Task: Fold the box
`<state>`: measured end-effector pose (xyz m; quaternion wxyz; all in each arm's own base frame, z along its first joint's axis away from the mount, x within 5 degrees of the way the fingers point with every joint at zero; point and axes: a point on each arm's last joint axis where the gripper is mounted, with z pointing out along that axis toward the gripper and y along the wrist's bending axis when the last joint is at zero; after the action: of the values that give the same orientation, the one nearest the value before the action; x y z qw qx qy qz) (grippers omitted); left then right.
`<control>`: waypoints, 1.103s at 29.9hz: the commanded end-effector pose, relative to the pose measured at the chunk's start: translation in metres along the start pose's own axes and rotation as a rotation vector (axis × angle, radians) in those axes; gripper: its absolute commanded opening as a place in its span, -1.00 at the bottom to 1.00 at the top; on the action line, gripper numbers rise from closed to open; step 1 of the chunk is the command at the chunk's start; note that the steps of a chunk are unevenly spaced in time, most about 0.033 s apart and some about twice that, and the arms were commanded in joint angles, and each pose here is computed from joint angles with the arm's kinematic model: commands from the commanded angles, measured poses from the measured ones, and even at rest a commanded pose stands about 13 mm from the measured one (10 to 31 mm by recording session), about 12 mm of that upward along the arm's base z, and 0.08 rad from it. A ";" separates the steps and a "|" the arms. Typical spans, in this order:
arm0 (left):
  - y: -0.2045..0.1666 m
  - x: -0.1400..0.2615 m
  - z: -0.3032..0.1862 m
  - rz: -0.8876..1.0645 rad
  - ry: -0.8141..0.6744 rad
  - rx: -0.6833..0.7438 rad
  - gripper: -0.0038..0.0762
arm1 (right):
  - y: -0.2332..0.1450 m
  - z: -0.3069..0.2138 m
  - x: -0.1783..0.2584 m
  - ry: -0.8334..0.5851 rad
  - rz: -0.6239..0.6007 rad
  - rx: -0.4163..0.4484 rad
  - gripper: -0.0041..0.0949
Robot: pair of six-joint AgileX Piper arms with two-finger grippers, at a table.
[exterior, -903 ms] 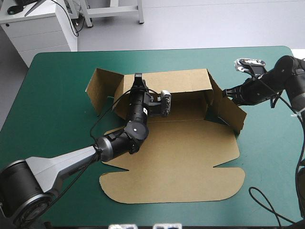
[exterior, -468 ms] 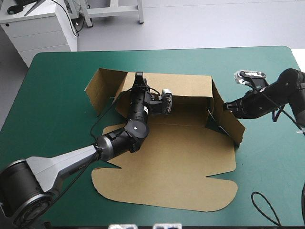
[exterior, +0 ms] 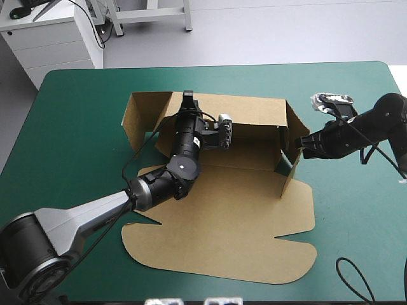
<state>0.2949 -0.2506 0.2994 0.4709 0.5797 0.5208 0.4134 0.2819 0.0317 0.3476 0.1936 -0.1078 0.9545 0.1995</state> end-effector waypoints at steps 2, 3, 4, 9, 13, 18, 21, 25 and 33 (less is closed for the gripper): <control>0.033 0.004 -0.010 -0.001 -0.007 -0.138 -0.92 | 0.010 -0.007 0.003 -0.122 -0.031 -0.046 -0.96; 0.033 0.004 -0.010 -0.002 -0.007 -0.137 -0.92 | 0.008 -0.003 0.005 -0.132 -0.033 -0.047 -0.95; 0.033 0.004 -0.010 -0.002 -0.007 -0.137 -0.92 | 0.008 0.001 0.008 -0.140 -0.033 -0.050 -0.95; 0.033 0.003 -0.010 0.005 -0.009 -0.143 -0.92 | 0.010 0.013 0.016 -0.205 -0.070 -0.118 -0.95; 0.033 0.003 -0.010 0.006 -0.011 -0.144 -0.92 | 0.016 0.010 0.011 -0.274 -0.116 -0.171 -0.95; 0.033 0.003 -0.010 0.006 -0.011 -0.144 -0.92 | 0.020 0.005 0.009 -0.317 -0.170 -0.191 -0.95; 0.033 0.003 -0.010 0.006 -0.011 -0.144 -0.92 | 0.025 -0.010 0.003 -0.380 -0.197 -0.170 -0.95; 0.033 0.003 -0.010 0.006 -0.011 -0.144 -0.92 | 0.035 -0.042 -0.012 -0.527 -0.224 -0.123 -0.95; 0.033 0.003 -0.010 0.006 -0.011 -0.144 -0.92 | 0.033 -0.087 -0.043 -0.845 -0.134 0.042 -0.95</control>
<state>0.2955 -0.2515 0.2977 0.4719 0.5785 0.5239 0.4101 0.2859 0.0382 0.4182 0.5018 -0.1200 0.8283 0.2182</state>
